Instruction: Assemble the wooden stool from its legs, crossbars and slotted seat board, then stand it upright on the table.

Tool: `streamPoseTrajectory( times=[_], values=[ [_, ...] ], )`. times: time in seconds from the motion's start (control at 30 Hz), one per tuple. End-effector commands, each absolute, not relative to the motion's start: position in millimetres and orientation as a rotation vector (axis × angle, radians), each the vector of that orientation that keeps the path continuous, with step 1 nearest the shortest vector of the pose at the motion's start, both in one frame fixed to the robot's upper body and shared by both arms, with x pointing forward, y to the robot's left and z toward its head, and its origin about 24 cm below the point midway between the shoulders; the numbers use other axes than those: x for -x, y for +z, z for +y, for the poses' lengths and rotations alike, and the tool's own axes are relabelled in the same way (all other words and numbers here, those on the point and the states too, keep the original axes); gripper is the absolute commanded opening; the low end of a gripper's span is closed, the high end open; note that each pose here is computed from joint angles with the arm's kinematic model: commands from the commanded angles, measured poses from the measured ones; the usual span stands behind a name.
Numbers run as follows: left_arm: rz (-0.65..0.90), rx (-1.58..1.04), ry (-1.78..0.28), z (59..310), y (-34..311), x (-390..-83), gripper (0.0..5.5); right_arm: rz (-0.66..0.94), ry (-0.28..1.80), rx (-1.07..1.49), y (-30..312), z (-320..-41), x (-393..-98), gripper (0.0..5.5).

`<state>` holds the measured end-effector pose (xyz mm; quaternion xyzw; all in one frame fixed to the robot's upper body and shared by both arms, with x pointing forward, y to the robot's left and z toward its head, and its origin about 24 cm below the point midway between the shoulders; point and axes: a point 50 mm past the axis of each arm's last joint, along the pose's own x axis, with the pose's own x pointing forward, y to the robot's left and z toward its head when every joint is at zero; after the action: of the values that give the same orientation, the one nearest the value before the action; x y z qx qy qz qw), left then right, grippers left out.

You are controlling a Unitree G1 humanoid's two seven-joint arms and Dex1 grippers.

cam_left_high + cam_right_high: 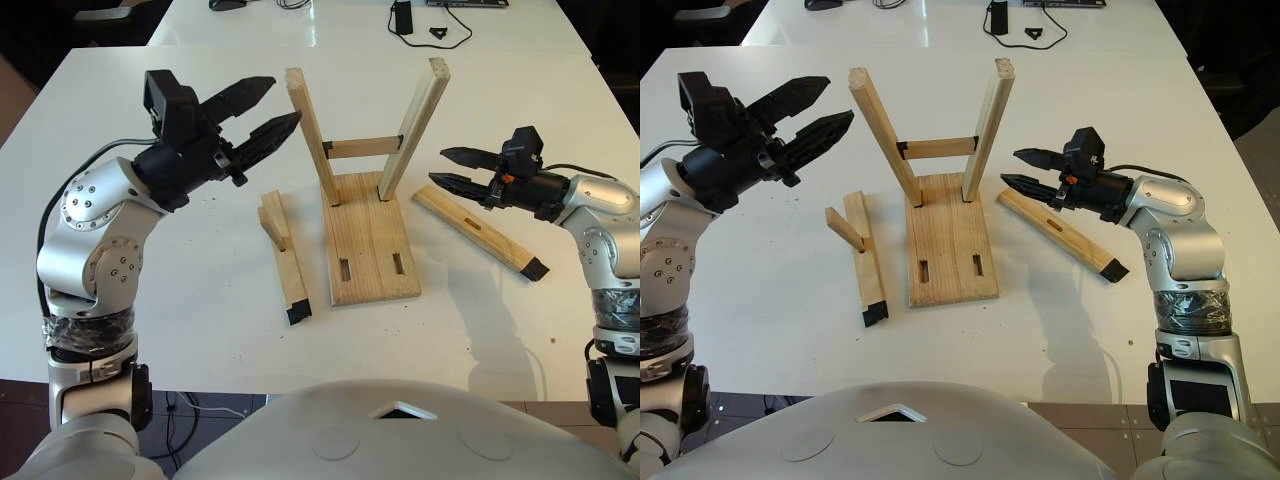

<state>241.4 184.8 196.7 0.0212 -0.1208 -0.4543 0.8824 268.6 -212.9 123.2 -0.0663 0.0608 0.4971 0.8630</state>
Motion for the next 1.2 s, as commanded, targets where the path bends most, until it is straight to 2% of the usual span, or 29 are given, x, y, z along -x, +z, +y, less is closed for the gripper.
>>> streamPoseTrajectory(
  times=[0.03, 0.13, 0.3, 0.4, 0.57, 0.7, 0.8, 0.9, 1.07, 1.2],
  values=[
    [-0.245, -0.035, -0.971, 178.2, 198.2, -236.1, 2.73, 0.130, 1.051, 0.140, 124.5, -212.1, -267.4, 2.35],
    [-0.199, -0.006, -0.991, 175.3, 187.7, -232.6, 2.73, 0.133, 1.046, 0.137, 122.9, -212.7, -266.0, 2.35],
    [0.075, 0.057, -0.965, 177.8, 104.1, -222.1, 2.73, 0.143, 1.043, 0.128, 117.1, -209.9, -264.5, 2.35],
    [0.086, 0.089, -0.938, 181.1, 89.4, -223.4, 2.73, 0.145, 1.043, 0.127, 117.3, -210.2, -263.2, 2.35],
    [-0.075, 0.103, -0.969, 173.7, 124.9, -230.0, 2.73, 0.149, 1.043, 0.124, 116.7, -210.4, -261.8, 2.35],
    [-0.193, 0.049, -1.034, 167.9, 166.0, -218.9, 2.73, 0.149, 1.040, 0.120, 116.3, -210.8, -260.3, 2.35],
    [-0.232, 0.020, -1.090, 165.3, 184.6, -202.2, 2.73, 0.148, 1.024, 0.117, 115.7, -212.8, -257.7, 2.35],
    [-0.065, 0.006, -1.167, 162.2, 164.6, -177.4, 2.73, 0.146, 1.007, 0.110, 114.5, -214.7, -254.8, 2.35],
    [0.324, -0.009, -1.187, 157.2, 77.3, -148.3, 2.73, 0.147, 1.004, 0.105, 112.2, -211.2, -252.9, 2.35],
    [0.429, -0.016, -1.153, 157.1, 45.2, -137.6, 2.73, 0.148, 1.012, 0.108, 113.0, -209.8, -253.4, 2.35]
  ],
)
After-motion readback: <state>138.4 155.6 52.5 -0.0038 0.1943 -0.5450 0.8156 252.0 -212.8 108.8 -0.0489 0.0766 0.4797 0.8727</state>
